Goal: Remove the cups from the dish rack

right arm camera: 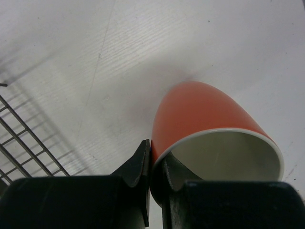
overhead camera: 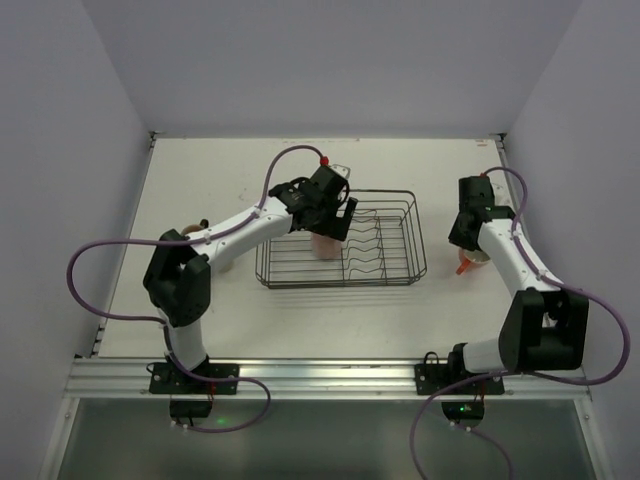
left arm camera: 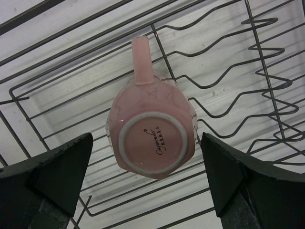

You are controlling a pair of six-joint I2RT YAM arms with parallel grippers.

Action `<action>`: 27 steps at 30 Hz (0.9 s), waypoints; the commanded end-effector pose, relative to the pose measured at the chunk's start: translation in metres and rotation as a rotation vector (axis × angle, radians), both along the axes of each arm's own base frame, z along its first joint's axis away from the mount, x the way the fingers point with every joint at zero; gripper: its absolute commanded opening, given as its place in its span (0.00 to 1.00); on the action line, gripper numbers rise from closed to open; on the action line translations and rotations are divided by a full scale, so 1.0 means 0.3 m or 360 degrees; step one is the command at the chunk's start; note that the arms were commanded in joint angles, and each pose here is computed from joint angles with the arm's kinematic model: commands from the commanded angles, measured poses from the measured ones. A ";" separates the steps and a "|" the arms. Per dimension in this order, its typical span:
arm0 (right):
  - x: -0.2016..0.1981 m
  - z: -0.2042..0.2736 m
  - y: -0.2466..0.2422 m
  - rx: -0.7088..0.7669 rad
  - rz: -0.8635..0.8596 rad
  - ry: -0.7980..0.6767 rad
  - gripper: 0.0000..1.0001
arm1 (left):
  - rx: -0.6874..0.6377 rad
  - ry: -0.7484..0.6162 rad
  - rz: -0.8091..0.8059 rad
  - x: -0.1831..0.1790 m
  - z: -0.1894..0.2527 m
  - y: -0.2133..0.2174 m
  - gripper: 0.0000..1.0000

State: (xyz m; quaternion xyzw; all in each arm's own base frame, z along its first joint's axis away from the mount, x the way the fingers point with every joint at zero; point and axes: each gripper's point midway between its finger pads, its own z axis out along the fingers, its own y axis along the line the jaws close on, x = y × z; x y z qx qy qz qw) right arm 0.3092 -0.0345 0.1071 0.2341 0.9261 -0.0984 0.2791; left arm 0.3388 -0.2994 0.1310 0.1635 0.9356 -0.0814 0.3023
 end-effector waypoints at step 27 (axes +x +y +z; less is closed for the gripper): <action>0.077 -0.036 0.012 0.0062 0.0015 -0.0034 0.24 | -0.0026 -0.0009 0.0016 0.058 -0.021 -0.062 0.98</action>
